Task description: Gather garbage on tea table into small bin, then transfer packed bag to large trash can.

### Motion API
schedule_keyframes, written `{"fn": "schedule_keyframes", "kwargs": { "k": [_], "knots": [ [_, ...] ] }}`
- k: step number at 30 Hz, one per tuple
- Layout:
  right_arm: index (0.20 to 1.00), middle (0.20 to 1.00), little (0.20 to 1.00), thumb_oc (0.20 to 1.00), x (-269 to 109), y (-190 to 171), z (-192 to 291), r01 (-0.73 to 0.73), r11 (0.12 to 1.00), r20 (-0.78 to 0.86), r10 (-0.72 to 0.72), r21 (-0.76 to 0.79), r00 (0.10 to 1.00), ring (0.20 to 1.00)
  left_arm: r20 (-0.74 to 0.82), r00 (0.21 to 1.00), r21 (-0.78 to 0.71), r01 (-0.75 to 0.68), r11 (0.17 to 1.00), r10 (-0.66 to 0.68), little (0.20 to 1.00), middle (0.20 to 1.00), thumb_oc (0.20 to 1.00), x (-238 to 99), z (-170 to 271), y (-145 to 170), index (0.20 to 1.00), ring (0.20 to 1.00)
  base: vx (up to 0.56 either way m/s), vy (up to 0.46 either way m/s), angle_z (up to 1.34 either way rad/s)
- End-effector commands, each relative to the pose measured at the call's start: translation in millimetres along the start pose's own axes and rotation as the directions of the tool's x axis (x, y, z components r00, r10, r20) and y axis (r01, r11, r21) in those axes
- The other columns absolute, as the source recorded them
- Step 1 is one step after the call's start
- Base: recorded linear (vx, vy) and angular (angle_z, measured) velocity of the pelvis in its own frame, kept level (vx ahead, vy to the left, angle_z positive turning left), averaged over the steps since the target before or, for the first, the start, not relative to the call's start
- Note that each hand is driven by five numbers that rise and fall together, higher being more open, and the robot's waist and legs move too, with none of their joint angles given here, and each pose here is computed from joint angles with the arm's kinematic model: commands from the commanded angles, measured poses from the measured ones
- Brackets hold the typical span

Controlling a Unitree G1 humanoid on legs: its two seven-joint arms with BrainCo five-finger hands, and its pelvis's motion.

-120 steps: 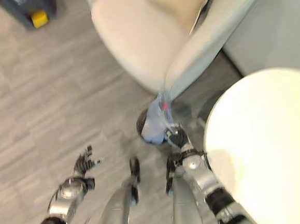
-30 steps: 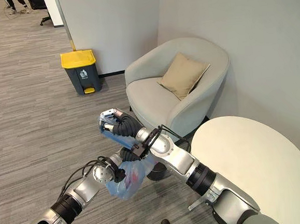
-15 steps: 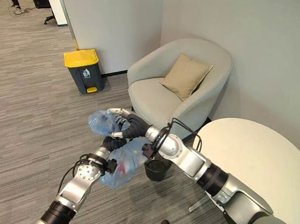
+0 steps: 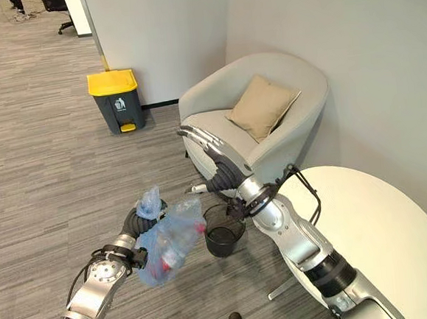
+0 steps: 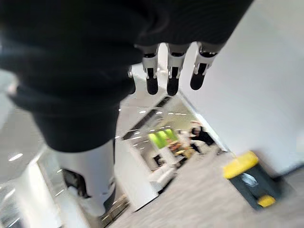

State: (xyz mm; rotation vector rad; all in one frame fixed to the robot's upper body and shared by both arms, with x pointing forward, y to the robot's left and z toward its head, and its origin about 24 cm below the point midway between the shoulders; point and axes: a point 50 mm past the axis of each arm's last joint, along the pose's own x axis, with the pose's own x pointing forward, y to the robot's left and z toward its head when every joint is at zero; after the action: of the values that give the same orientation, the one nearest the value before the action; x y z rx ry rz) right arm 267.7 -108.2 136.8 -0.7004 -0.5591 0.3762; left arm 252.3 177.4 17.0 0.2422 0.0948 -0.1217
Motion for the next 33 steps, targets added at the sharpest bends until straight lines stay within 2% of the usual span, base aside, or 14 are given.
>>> {"fn": "schedule_keyframes", "kwargs": {
  "k": [1,2,8,9,16,25,33],
  "knots": [
    [1.000,1.000,1.000,1.000,-5,-18,-7,0.084,0.995,-0.026,-0.082,0.051,0.996,1.000,0.030,0.998,-0.110,-0.057,0.992,0.061,0.200,0.200,0.200,3,4,15,0.200,0.200,0.00,-0.002,-0.04],
    [1.000,1.000,1.000,1.000,-6,-18,-7,0.083,0.995,-0.027,-0.082,0.052,0.996,1.000,0.029,0.998,-0.110,-0.057,0.992,0.060,0.200,0.200,0.200,2,3,15,0.200,0.200,0.00,0.000,0.00],
    [1.000,1.000,1.000,1.000,-59,-2,-64,0.070,0.992,-0.358,-0.029,0.104,0.933,1.000,-0.123,0.985,-0.144,-0.136,0.980,0.119,0.200,0.200,0.200,-19,-33,31,0.200,0.200,-0.01,-0.002,-0.07],
    [1.000,1.000,1.000,1.000,-59,-2,-64,0.070,0.992,-0.358,-0.028,0.104,0.933,1.000,-0.124,0.985,-0.144,-0.136,0.980,0.118,0.200,0.200,0.200,-19,-33,31,0.200,0.200,0.00,0.000,0.00],
    [1.000,1.000,1.000,1.000,-111,21,-102,0.123,0.962,-0.597,0.049,0.244,0.800,1.000,-0.231,0.963,-0.103,-0.169,0.980,0.142,0.200,0.200,0.200,-38,-57,45,0.200,0.200,0.00,0.000,0.00],
    [1.000,1.000,1.000,1.000,-156,37,-123,0.152,0.942,-0.739,0.129,0.301,0.661,1.000,-0.358,0.906,-0.108,-0.278,0.954,0.224,0.200,0.200,0.200,-68,-86,63,0.200,0.200,0.00,-0.017,0.03],
    [1.000,1.000,1.000,1.000,-161,32,-129,0.200,0.935,-0.766,0.104,0.292,0.635,1.000,-0.394,0.867,-0.149,-0.388,0.910,0.305,0.200,0.200,0.200,-79,-95,74,0.200,0.200,-0.04,-0.049,0.14]
  ]
}}
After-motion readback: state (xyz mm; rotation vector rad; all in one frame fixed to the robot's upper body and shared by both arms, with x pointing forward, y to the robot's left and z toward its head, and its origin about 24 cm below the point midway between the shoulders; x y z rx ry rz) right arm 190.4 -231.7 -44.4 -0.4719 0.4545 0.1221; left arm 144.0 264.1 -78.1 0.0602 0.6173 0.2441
